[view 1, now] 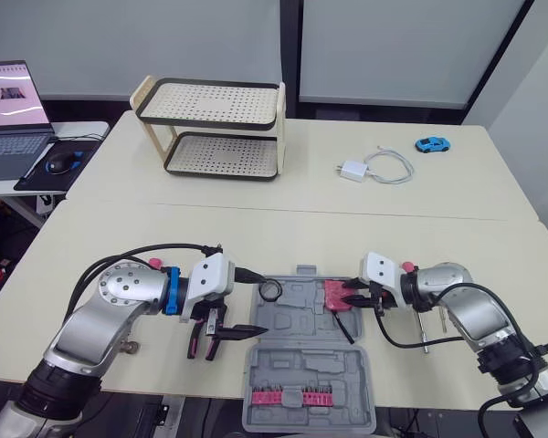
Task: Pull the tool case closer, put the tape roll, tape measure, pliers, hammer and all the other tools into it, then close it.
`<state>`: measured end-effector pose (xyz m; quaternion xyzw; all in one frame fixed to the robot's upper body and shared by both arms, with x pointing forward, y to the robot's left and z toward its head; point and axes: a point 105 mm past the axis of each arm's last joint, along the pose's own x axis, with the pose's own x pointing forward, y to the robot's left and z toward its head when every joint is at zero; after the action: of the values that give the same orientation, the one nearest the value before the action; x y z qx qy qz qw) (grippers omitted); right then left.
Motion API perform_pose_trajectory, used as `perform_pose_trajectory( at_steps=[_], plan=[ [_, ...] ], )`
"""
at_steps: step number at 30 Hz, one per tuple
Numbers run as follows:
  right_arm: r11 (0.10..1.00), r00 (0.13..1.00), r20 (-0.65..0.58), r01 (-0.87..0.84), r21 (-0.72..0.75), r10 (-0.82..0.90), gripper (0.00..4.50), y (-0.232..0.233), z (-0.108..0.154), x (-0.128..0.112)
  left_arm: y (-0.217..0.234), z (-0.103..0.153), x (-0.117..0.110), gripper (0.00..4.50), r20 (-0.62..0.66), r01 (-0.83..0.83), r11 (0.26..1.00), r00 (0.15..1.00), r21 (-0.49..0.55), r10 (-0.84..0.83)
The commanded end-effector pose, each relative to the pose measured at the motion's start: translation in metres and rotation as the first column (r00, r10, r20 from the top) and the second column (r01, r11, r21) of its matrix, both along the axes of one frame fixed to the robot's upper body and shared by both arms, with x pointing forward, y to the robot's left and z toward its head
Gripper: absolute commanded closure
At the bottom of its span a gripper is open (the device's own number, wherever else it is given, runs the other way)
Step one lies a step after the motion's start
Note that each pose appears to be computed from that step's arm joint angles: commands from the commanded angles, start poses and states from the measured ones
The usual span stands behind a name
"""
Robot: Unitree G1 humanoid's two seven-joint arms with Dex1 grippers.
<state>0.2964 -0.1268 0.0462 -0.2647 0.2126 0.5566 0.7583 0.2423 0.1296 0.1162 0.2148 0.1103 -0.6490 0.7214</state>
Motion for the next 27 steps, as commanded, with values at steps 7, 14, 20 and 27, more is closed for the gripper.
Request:
perform_pose_trajectory(
  at_steps=[7, 14, 20, 27],
  plan=[
    [1.0, 0.997, 0.069, 0.022, 0.008, -0.023, 3.05, 0.001, -0.003, 0.007, 0.024, 0.007, 0.01, 0.0, 0.041, -0.111, 0.994, 0.993, -0.015, 0.111],
    [0.989, 0.963, 0.262, 0.02, 0.144, -0.058, 3.05, 0.004, 0.067, 0.0, 0.1, 0.019, 0.031, 0.0, 0.029, -0.465, 0.879, 0.882, -0.103, 0.47],
    [0.977, 0.917, 0.34, 0.181, 0.116, -0.211, 3.05, -0.052, 0.094, -0.022, 0.194, 0.016, 0.023, 0.0, -0.022, -0.776, 0.62, 0.626, -0.118, 0.779],
    [0.911, 0.875, 0.284, 0.413, -0.015, -0.392, 3.05, -0.154, 0.09, -0.068, 0.27, -0.02, -0.04, 0.0, -0.07, -0.93, 0.368, 0.366, 0.025, 0.928]
  ],
)
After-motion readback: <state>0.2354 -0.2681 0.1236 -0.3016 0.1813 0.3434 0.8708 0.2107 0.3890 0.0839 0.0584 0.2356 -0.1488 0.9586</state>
